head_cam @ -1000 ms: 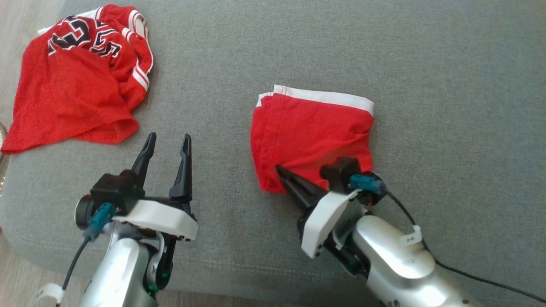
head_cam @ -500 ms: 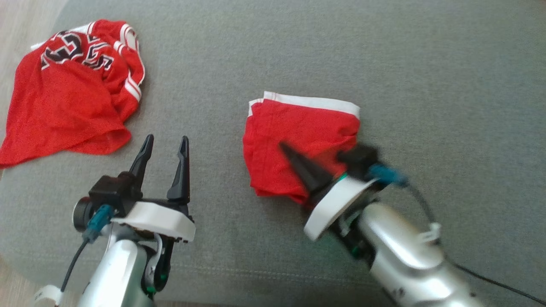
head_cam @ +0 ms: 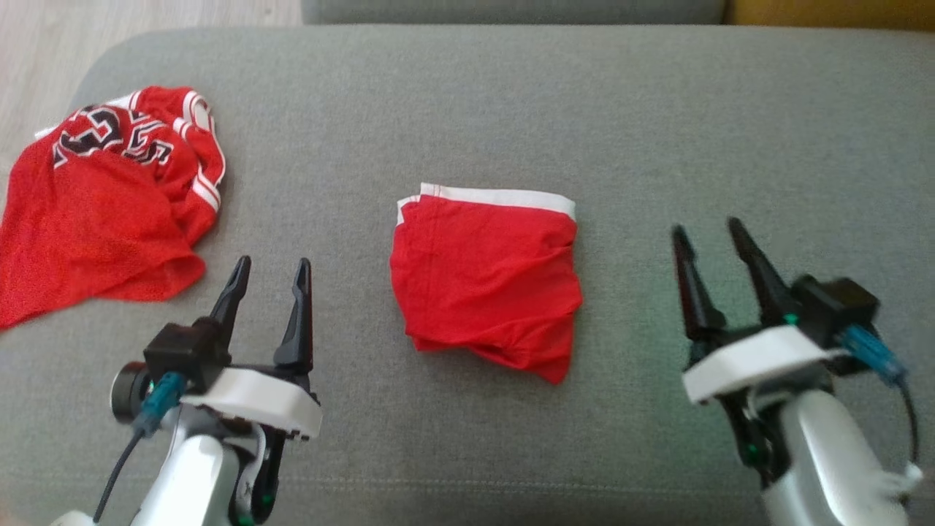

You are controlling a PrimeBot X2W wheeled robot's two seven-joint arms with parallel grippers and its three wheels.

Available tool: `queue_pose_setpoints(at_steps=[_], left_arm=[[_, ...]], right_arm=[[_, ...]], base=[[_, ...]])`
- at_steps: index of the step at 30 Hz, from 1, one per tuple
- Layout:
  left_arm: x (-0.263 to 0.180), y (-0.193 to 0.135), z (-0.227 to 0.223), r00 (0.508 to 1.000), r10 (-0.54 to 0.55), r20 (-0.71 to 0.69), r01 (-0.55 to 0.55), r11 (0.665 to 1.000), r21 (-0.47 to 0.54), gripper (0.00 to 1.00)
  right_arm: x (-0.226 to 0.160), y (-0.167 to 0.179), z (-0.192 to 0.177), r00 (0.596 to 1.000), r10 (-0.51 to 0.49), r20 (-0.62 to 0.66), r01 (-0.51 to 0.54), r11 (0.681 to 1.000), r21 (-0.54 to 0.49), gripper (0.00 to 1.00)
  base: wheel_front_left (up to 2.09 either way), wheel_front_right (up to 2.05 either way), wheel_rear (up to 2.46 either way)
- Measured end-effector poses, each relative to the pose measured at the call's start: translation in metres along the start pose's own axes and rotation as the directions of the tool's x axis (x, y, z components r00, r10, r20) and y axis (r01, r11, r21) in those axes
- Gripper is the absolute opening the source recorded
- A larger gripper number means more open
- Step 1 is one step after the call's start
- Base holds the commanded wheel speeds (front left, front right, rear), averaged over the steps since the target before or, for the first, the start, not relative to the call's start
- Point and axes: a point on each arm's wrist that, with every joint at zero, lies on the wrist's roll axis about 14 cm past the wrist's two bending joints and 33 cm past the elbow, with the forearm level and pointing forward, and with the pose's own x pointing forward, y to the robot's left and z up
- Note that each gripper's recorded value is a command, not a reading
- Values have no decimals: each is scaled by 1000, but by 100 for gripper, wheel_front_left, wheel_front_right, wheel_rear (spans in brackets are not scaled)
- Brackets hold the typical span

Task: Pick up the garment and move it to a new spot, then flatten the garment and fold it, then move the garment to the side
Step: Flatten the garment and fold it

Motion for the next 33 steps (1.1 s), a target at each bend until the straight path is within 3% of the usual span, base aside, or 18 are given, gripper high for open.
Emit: queue_pose_setpoints(at_steps=[10,33], left_arm=[[-27,-8,-7,999,-26,-44,26,1000,13,100],[-49,-12,5,999,-28,-23,29,999,27,100]], right_arm=[[-49,-8,0,997,-70,-38,70,998,-4,100],[-84,-17,24,992,-127,16,127,992,-20,100]], base=[[0,0,0],[0,0,0]])
